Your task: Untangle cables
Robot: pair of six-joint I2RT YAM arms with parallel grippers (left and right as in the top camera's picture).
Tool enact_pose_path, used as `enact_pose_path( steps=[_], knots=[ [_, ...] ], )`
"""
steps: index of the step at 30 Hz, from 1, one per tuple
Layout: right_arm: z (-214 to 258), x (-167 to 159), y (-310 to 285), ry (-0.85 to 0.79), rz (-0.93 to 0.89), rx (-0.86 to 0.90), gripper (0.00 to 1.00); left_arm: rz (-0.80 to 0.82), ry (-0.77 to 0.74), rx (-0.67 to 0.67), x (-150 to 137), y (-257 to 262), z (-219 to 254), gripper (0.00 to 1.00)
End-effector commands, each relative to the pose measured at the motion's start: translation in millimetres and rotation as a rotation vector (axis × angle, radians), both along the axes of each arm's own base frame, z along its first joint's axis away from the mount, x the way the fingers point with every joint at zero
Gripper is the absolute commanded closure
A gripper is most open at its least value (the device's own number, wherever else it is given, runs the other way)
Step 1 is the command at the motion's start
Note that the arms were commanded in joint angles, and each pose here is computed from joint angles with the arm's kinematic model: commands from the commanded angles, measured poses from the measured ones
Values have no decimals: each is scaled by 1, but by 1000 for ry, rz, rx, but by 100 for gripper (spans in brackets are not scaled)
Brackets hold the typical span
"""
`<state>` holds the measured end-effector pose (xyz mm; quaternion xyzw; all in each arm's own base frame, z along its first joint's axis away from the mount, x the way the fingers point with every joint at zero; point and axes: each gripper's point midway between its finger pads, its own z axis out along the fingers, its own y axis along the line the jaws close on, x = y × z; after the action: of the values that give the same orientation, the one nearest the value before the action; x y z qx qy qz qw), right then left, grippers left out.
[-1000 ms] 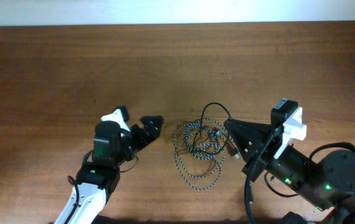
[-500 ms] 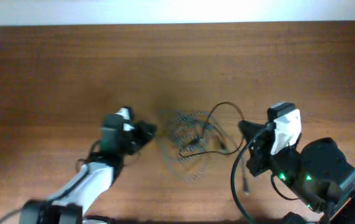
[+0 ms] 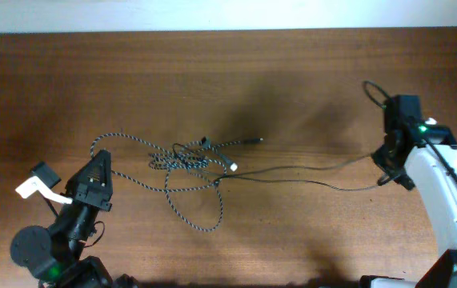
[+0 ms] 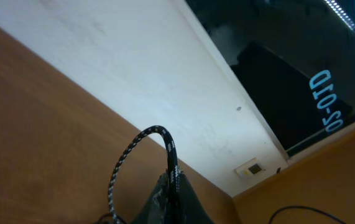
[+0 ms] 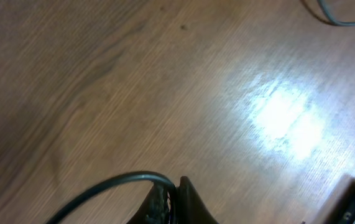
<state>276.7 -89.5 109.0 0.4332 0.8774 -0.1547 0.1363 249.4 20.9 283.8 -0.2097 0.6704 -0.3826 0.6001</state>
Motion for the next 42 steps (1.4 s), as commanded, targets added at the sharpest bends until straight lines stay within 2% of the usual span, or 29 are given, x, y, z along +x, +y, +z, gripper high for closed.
enact_pose_path(
  steps=[1, 2, 4, 5, 6, 7, 8, 9, 10, 11, 15, 17, 19, 21, 22, 23, 24, 25, 27, 28, 31, 32, 34, 35, 36, 37, 39, 41, 42],
  knots=[
    [-6, -12, -24, -24, -124, 116, 90, 147, 77, 11, 3, 26, -21, 98],
    [-9, -13, -23, -39, -155, 193, 90, 287, 176, -39, 2, 48, -44, 99],
    [-11, -6, -7, -61, -106, 304, 90, 524, 460, -259, -21, 74, -110, 78],
    [-11, 5, 19, -83, 0, 398, 89, 501, 541, -312, -27, 63, -127, 73],
    [-9, 13, 37, -98, 86, 451, 86, 470, 572, -332, -29, 55, -133, 60],
    [-7, 19, 58, -104, 188, 496, 78, 421, 585, -343, -28, 45, -134, 14],
    [-6, 21, 77, -95, 265, 524, 66, 354, 585, -343, -25, 32, -133, 1],
    [-6, 20, 95, -79, 319, 538, 55, 310, 589, -333, -23, 22, -132, 1],
    [-5, 19, 121, -63, 418, 560, 39, 254, 591, -303, -21, 10, -131, 1],
    [-2, 17, 157, -54, 571, 609, 27, 154, 560, -211, -15, -9, -125, 0],
    [12, -11, 246, -31, 968, 787, 16, 126, 647, -123, -12, -28, -148, 1],
    [14, -28, 273, -11, 1177, 796, 16, 112, 791, -233, -11, -41, -178, 0],
    [15, -38, 290, 1, 1265, 793, 14, 19, 884, -261, -9, -65, -201, 1],
    [15, -41, 299, -4, 1304, 784, 12, -84, 939, -217, 2, -92, -220, 0],
    [15, -40, 298, -2, 1302, 777, 11, -148, 1012, -215, 6, -117, -242, 10],
    [15, -40, 298, -2, 1302, 777, 11, -166, 1061, -221, 4, -129, -255, 27],
    [14, -42, 297, 9, 1298, 779, 11, -185, 1155, -205, -6, -139, -279, 42],
    [14, -43, 296, 13, 1297, 779, 11, -175, 1234, -201, -16, -140, -297, 50],
    [14, -42, 297, 9, 1298, 780, 11, -133, 1324, -232, -26, -138, -314, 84],
    [13, -43, 297, 12, 1300, 780, 11, -99, 1303, -292, -16, -139, -311, 100],
    [-4, -62, 316, 34, 1383, 785, 11, -205, 980, -334, 45, -155, -266, 100],
    [-15, -62, 330, -22, 1443, 778, 6, -238, 858, -340, 63, -160, -245, 100],
    [-41, -58, 340, -120, 1506, 737, 5, -340, 724, -358, 75, -173, -214, 100],
    [-53, -53, 335, -135, 1501, 690, 5, -363, 727, -362, 73, -176, -212, 94],
    [-63, -57, 333, -116, 1471, 706, 5, -486, 643, -262, 68, -184, -202, 63],
    [-60, -65, 337, -106, 1480, 760, 6, -569, 555, -183, 66, -185, -192, 56],
    [-57, -81, 343, -70, 1492, 848, 6, -678, 442, -126, 62, -178, -177, 46],
    [-73, -95, 349, 3, 1511, 843, 18, -712, 426, -144, 59, -170, -172, 42],
    [-78, -96, 350, 23, 1477, 853, 34, -762, 407, -130, 53, -174, -169, 41]
  ],
)
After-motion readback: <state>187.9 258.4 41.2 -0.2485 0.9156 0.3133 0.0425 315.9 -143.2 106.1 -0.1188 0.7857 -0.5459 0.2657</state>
